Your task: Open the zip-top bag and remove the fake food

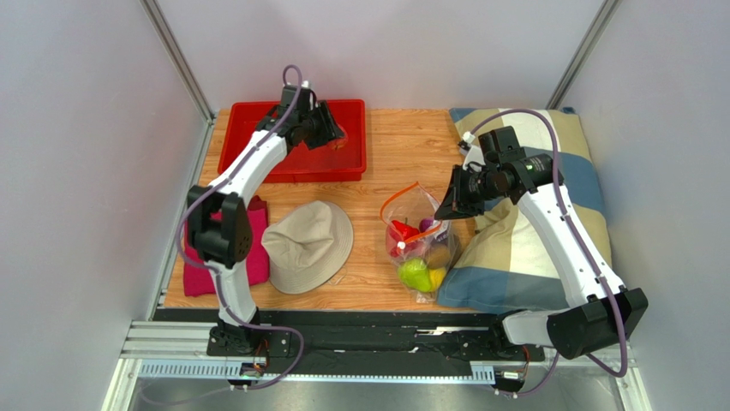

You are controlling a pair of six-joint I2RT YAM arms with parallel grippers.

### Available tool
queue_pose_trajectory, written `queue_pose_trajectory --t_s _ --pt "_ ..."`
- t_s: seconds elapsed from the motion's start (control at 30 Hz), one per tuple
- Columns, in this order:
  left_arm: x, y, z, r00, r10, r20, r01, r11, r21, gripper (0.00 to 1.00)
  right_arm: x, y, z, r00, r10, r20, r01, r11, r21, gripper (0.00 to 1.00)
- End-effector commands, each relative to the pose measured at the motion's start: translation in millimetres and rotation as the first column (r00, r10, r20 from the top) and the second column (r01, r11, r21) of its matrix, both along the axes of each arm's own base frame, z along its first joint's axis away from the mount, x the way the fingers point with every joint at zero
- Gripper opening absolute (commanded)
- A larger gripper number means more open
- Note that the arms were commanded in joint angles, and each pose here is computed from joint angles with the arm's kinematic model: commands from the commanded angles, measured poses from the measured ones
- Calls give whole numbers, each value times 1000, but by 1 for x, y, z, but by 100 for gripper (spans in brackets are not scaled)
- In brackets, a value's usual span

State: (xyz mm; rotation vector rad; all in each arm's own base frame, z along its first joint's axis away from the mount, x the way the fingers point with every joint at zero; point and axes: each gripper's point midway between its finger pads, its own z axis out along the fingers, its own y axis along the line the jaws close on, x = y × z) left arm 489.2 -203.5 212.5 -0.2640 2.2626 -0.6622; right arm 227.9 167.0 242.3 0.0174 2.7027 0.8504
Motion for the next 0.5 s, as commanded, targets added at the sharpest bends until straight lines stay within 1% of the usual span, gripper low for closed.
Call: queue_pose_trajectory --t_s 0.0,0.07,0.1,0.17,0.2,0.23,0.27,0.3,0.43,0.47 --pt "49 13 -4 998 45 44 -45 999 8 0 5 20 27 995 49 91 -55 996 68 0" --pt "54 13 -13 999 26 26 -27 999 38 0 3 19 26 994 52 93 -58 996 65 0" --pt "52 16 -36 999 18 -30 -15 997 81 15 1 18 22 995 54 86 -60 997 58 0" --pt "54 24 -54 997 31 -75 -21 991 132 31 0 16 20 995 54 85 -59 997 52 0" --pt "49 28 -61 993 39 -107 -22 987 158 46 0 17 20 995 57 83 -62 997 54 0" --pt "49 29 -65 992 36 -119 -16 986 165 53 -1 17 20 995 56 84 -61 997 55 0" --pt "49 30 -68 992 29 -126 -7 985 172 59 -1 17 21 995 57 86 -62 996 57 0" --pt "44 33 -70 987 31 -156 -1 983 185 63 0 17 21 994 59 90 -64 996 58 0" --pt "34 36 -48 991 18 -134 10 980 201 66 2 17 23 994 59 97 -65 996 56 0" --pt "28 39 -35 994 12 -110 11 978 210 88 2 18 23 994 60 94 -65 996 56 0"
